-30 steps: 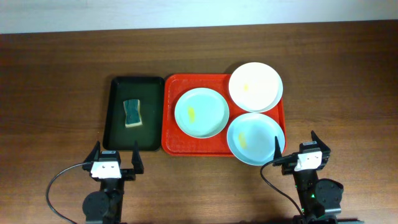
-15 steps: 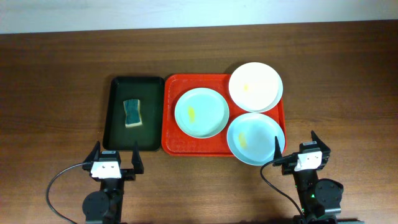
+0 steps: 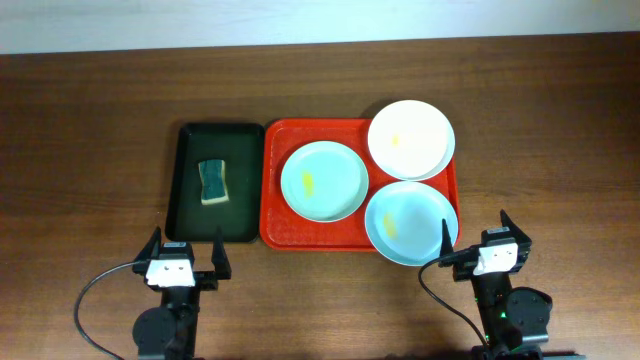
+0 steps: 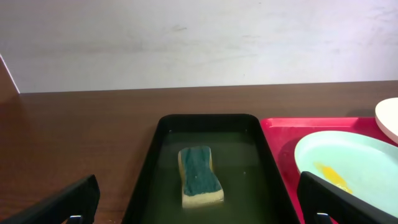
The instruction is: Clean dirty plates on tray and stack at the side
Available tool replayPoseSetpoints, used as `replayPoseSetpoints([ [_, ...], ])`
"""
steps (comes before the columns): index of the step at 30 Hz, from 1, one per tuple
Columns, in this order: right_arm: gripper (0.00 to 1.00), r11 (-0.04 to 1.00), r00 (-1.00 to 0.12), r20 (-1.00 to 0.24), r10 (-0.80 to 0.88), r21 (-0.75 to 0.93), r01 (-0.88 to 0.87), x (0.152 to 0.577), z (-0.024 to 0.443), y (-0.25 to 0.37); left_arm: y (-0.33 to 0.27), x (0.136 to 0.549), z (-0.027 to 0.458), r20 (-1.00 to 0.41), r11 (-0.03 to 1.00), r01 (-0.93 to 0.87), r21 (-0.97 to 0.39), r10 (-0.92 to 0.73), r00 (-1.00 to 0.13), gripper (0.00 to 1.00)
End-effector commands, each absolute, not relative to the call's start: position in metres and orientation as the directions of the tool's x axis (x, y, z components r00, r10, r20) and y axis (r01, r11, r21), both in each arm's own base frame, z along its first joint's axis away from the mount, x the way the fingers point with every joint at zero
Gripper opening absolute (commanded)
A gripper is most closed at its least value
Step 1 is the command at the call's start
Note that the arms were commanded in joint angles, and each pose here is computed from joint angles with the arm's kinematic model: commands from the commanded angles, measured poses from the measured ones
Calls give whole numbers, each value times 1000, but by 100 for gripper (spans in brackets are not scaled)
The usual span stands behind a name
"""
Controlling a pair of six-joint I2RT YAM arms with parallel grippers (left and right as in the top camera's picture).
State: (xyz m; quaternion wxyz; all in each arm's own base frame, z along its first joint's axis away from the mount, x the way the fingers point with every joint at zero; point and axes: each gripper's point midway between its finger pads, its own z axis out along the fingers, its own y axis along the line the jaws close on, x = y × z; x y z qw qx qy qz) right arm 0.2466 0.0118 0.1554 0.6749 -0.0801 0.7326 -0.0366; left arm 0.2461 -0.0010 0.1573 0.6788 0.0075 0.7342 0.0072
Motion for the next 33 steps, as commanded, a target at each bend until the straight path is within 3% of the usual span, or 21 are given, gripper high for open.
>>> replayPoseSetpoints([
  [1,98,985,-92,-981,-169,-165,-48,247,151,7,-5,246,158,-997,999,23,39,41,-72,99],
  [24,98,985,-92,-981,-169,-165,-48,247,151,7,-5,246,157,-996,999,24,39,40,-75,99],
  [33,98,985,-92,-981,-169,-165,-48,247,151,7,-20,241,181,-999,993,109,35,40,-36,99],
])
